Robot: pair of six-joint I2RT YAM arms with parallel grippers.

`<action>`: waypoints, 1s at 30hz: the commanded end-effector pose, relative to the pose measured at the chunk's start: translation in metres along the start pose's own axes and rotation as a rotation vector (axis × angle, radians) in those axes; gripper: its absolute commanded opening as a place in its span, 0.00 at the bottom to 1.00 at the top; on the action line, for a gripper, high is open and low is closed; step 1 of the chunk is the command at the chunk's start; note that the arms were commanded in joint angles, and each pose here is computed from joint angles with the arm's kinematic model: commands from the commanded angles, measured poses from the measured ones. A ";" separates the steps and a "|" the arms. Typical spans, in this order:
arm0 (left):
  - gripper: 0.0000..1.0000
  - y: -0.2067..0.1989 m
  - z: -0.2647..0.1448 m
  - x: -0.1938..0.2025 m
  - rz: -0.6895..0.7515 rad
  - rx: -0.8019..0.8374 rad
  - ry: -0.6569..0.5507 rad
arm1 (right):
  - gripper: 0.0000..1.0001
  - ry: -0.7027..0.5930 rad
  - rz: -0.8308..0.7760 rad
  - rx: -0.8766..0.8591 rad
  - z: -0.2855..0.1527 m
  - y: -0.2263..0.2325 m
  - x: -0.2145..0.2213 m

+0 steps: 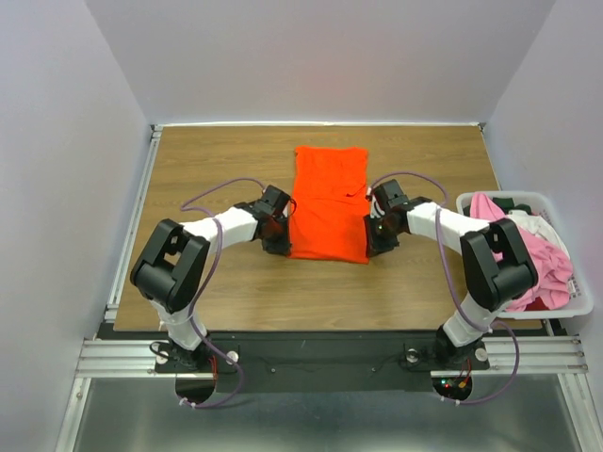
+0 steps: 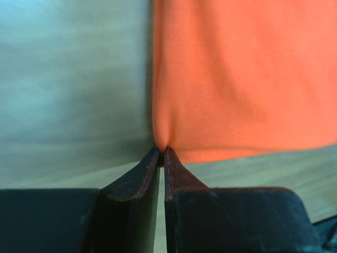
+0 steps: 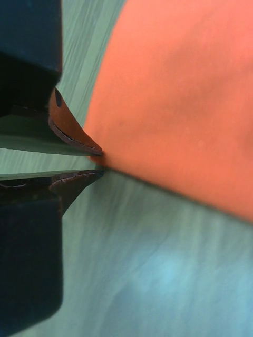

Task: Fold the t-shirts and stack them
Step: Fold the tshirt

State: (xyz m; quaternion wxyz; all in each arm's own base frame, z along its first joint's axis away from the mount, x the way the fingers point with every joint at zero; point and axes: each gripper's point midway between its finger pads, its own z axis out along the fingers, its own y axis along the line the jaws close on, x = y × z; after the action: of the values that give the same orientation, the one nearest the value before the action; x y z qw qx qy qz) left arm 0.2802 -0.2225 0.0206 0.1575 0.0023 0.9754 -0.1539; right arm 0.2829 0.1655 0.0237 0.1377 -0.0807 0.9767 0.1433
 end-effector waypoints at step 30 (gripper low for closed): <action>0.43 -0.017 -0.029 0.051 -0.169 0.089 0.030 | 0.52 -0.024 0.311 0.005 -0.022 0.026 0.041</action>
State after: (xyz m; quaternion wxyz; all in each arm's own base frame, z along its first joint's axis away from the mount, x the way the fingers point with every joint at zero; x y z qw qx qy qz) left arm 0.2218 -0.2303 0.0348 0.1250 -0.0767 0.9681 -0.2031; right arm 0.2223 0.1692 0.0374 0.0997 0.0713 0.9806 0.1527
